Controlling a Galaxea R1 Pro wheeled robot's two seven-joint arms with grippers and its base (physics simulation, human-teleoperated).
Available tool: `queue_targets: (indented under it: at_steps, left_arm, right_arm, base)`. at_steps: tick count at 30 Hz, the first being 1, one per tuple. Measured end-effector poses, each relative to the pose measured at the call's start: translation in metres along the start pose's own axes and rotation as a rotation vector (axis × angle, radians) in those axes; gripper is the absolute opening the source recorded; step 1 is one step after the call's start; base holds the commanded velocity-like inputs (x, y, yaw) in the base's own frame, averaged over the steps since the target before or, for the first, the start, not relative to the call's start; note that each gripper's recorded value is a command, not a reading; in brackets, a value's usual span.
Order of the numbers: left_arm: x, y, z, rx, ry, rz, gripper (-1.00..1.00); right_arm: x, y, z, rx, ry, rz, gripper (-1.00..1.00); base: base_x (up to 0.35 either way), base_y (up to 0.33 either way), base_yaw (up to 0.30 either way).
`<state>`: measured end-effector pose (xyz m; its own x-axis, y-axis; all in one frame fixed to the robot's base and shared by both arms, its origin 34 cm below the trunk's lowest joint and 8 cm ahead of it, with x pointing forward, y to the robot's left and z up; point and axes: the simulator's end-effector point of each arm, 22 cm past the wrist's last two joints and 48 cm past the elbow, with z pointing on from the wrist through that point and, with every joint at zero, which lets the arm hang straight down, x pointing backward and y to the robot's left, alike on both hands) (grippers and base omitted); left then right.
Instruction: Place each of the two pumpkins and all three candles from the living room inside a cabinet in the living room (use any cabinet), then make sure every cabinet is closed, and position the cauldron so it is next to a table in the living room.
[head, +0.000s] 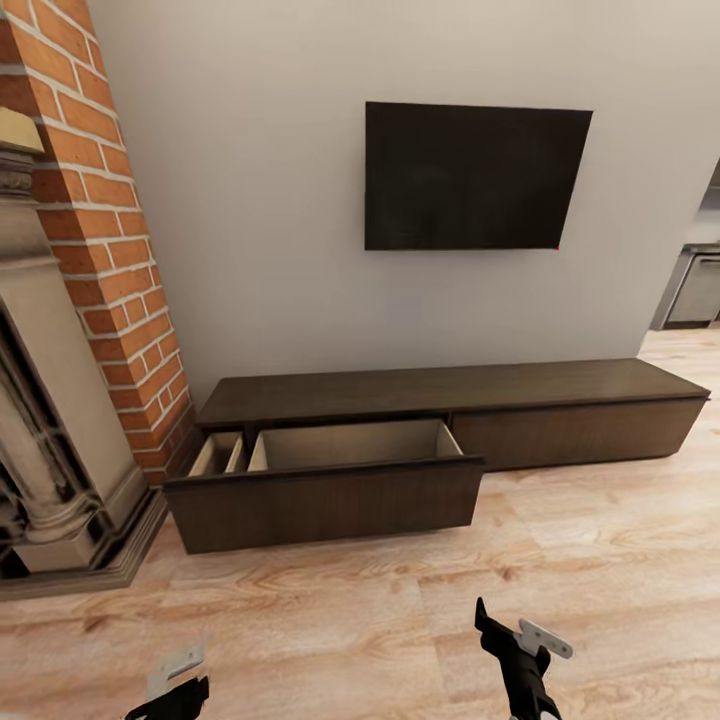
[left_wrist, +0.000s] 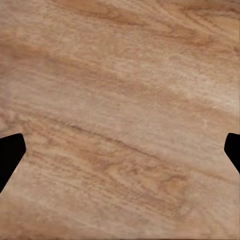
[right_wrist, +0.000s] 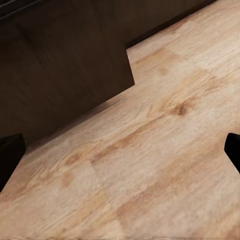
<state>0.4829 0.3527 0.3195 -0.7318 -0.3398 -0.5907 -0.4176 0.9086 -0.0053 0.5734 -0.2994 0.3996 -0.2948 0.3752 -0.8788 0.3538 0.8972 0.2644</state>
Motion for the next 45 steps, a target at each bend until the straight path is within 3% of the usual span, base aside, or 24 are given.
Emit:
queue_targets:
  at_steps: [9, 19, 22, 23, 25, 28, 30, 32, 38, 39, 42, 45]
  left_arm:
    - [-0.009, 0.001, -0.007, -0.030, -0.028, 0.013, 1.00]
    - [-0.015, -0.018, -0.023, -0.010, -0.009, 0.016, 1.00]
    - [-0.021, -0.012, -0.026, -0.023, -0.015, 0.019, 1.00]
    - [-0.017, -0.008, -0.028, -0.031, -0.011, 0.022, 1.00]
    - [-0.002, 0.002, -0.034, -0.043, 0.008, 0.026, 1.00]
    - [0.004, 0.009, -0.041, -0.051, 0.018, 0.031, 1.00]
    - [0.013, 0.015, -0.047, -0.057, 0.029, 0.034, 1.00]
    - [0.014, 0.020, -0.053, -0.062, 0.006, 0.026, 1.00]
    - [0.002, 0.033, -0.073, -0.073, -0.128, -0.022, 1.00]
    - [-0.001, 0.034, -0.076, -0.073, -0.145, -0.028, 1.00]
    - [-0.008, 0.034, -0.083, -0.072, -0.166, -0.036, 1.00]
    - [-0.011, 0.025, -0.087, -0.064, -0.167, -0.036, 1.00]
  right_arm:
    - [0.013, -0.023, -0.019, 0.063, 0.033, -0.026, 1.00]
    - [-0.002, -0.018, -0.026, 0.069, 0.036, -0.033, 1.00]
    - [-0.015, -0.011, -0.028, 0.063, 0.001, -0.031, 1.00]
    - [-0.008, 0.006, -0.035, 0.050, -0.003, -0.015, 1.00]
    - [-0.009, 0.015, -0.044, 0.050, -0.031, -0.004, 1.00]
    - [-0.013, 0.015, -0.051, 0.057, -0.049, -0.011, 1.00]
    - [-0.025, 0.012, -0.057, 0.064, -0.099, -0.017, 1.00]
    - [-0.023, 0.001, -0.067, 0.085, -0.110, -0.037, 1.00]
    - [-0.019, -0.011, -0.083, 0.103, -0.082, -0.074, 1.00]
    - [-0.013, -0.011, -0.084, 0.105, -0.049, -0.077, 1.00]
    - [0.004, -0.009, -0.084, 0.104, 0.062, -0.081, 1.00]
    - [-0.001, -0.007, -0.084, 0.104, 0.078, -0.078, 1.00]
  base:
    - [0.000, 0.000, 0.270]
    - [0.000, 0.000, 0.270]
    - [0.000, 0.000, 0.256]
    - [0.000, 0.000, 0.196]
    - [0.000, 0.000, 0.174]
    - [0.000, 0.000, 0.167]
    - [0.000, 0.000, 0.163]
    - [0.000, 0.000, 0.162]
    - [0.000, 0.000, 0.178]
    - [0.000, 0.000, 0.207]
    - [0.000, 0.000, 0.211]
    - [0.000, 0.000, 0.090]
